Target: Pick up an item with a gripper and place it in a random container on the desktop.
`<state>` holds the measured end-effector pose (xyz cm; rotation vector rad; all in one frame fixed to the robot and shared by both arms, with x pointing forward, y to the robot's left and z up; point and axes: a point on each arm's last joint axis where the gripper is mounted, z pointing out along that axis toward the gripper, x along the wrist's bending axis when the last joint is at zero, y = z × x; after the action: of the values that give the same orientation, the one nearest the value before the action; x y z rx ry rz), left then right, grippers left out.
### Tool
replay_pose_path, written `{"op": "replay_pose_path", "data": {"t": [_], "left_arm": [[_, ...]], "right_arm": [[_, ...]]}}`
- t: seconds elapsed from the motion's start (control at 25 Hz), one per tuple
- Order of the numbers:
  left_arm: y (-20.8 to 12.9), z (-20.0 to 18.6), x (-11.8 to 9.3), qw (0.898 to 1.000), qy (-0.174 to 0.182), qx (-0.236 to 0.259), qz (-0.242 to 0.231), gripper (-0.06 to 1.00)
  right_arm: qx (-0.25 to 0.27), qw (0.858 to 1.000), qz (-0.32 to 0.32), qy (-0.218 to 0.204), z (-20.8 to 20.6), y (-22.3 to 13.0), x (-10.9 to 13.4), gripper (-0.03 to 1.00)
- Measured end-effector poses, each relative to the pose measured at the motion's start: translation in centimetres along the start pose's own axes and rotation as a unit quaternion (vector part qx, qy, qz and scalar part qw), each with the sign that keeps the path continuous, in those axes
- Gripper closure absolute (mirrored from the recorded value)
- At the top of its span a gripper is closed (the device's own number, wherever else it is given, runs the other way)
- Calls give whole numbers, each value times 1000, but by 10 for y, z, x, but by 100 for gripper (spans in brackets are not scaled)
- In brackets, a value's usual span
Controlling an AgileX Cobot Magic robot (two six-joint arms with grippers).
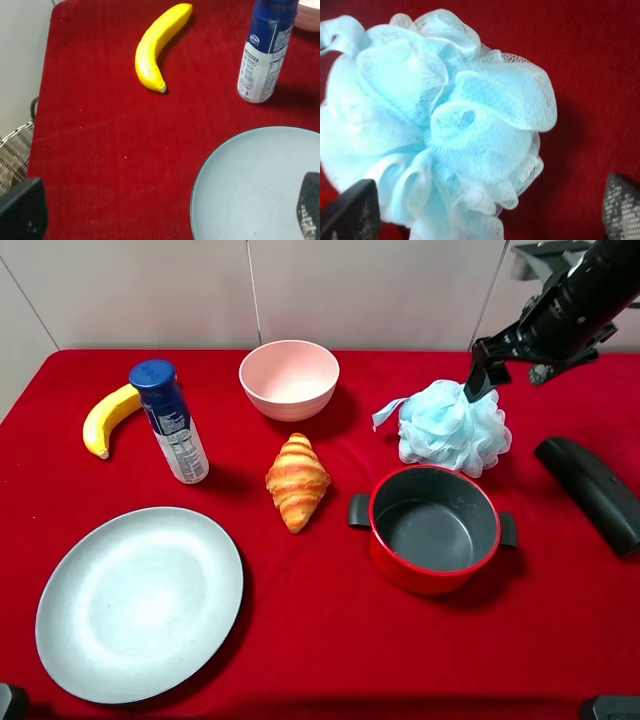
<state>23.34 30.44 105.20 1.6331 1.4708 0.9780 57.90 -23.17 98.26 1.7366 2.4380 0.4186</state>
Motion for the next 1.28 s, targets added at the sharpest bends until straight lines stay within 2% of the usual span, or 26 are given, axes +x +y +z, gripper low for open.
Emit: {"op": "replay_pose_path", "data": {"t": [0.6,1.08,1.28], "left_arm": [[0,0,0,1000,0,0,0,-4],[0,0,0,1000,0,0,0,-4],[0,0,0,1000,0,0,0,-4]], "right_arm": [[9,1000,-1,-8,59,5,-9,27],[43,998,40,21,98,0,-8,27],[56,997,36,27,113,-3,0,27]]}}
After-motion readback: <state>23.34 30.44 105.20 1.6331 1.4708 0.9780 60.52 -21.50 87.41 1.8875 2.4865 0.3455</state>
